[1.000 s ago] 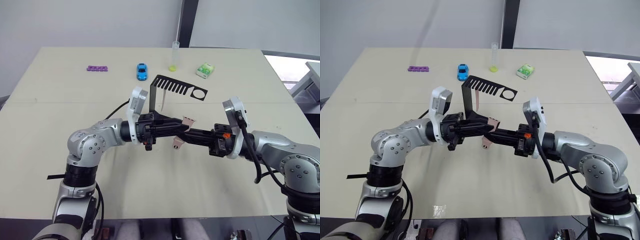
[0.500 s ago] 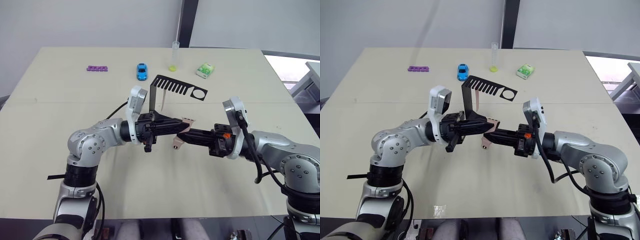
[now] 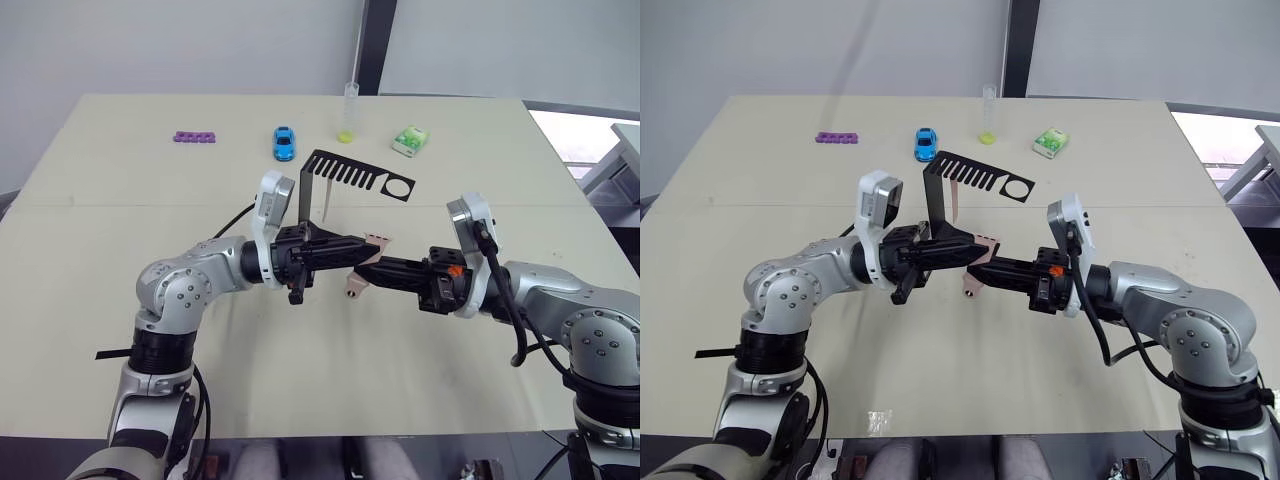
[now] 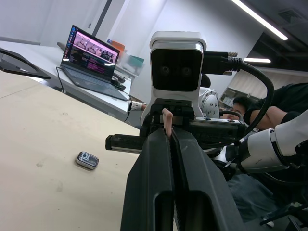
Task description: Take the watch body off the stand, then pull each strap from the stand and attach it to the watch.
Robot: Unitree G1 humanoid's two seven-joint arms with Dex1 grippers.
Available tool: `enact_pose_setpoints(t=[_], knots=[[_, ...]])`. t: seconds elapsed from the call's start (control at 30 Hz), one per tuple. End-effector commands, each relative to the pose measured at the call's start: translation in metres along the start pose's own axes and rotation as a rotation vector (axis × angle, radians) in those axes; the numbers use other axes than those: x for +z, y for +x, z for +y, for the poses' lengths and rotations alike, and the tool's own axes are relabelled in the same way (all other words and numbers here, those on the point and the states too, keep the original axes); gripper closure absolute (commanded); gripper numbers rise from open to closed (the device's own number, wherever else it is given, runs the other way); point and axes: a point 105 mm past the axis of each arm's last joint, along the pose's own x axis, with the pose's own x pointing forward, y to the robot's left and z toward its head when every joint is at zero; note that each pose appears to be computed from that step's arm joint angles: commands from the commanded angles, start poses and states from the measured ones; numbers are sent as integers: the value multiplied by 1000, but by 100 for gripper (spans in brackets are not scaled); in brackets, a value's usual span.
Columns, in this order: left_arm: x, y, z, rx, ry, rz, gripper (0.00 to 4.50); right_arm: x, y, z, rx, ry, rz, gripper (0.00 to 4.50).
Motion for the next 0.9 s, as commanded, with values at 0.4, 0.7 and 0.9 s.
enact_pose_setpoints(t=[0.4,0.7,0.9], knots=[[4,0,-9,-73,-37,-53,177,12,-4,3,-12,-35,-31,450],[3,2,-8,-72,-35,-56,239,13,-4,3,-10,-35,-32,450],[2,5,-7,-73,-26,-50,239,13,-4,4,-9,-38,-35,450]])
